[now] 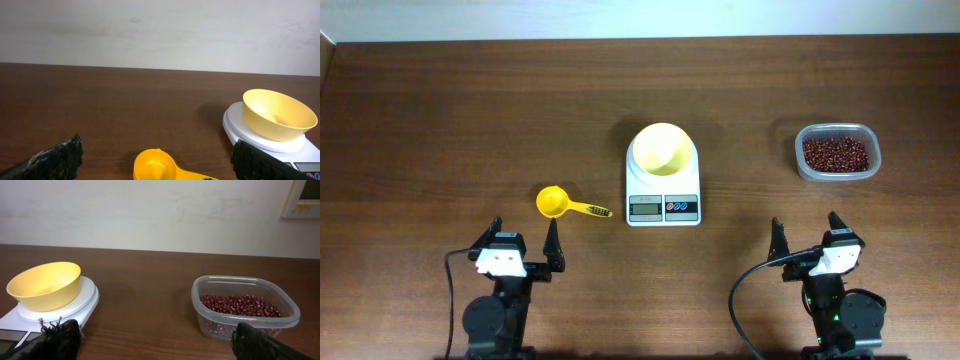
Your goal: Scoop item into bowl and weigh 50g on scale
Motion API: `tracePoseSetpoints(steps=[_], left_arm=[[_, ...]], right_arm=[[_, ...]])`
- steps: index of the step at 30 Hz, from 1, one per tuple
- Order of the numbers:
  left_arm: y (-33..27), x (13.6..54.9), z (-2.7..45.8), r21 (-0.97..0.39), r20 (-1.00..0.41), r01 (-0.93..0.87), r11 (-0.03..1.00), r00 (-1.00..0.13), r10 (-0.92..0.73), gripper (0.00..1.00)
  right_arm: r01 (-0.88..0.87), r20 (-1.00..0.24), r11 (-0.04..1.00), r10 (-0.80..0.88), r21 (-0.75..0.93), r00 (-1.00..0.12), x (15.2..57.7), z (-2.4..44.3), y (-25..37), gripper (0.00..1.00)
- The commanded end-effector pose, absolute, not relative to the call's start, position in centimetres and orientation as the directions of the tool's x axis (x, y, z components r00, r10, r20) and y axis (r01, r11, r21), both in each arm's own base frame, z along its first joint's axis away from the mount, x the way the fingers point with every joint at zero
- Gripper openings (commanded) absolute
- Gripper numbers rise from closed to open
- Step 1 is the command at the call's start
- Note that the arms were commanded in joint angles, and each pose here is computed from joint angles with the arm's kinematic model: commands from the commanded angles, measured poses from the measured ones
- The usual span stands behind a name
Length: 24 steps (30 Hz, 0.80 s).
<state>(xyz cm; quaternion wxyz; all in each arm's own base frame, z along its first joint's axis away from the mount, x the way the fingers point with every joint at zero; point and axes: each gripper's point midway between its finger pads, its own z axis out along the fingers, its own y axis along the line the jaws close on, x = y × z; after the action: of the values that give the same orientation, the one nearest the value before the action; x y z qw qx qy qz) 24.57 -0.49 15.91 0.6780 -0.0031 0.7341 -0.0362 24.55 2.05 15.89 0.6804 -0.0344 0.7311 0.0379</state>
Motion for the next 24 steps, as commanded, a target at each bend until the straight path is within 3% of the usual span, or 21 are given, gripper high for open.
tracePoseSetpoints(steps=[1, 24], left_arm=[[-0.33, 24.55, 15.86, -0.062, -0.995, 0.033, 0.998, -0.077, -0.059, 0.99], [0.57, 24.6, 16.52, -0.058, -0.997, -0.017, 0.998, -0.047, -0.058, 0.99]], right_arm=[[-0.105, -0.997, 0.994, 0.011, 0.019, -0.079, 24.53, 15.61, 2.17, 0.99], [-0.106, -0.997, 0.994, 0.012, 0.02, -0.079, 24.53, 15.61, 2.17, 0.99]])
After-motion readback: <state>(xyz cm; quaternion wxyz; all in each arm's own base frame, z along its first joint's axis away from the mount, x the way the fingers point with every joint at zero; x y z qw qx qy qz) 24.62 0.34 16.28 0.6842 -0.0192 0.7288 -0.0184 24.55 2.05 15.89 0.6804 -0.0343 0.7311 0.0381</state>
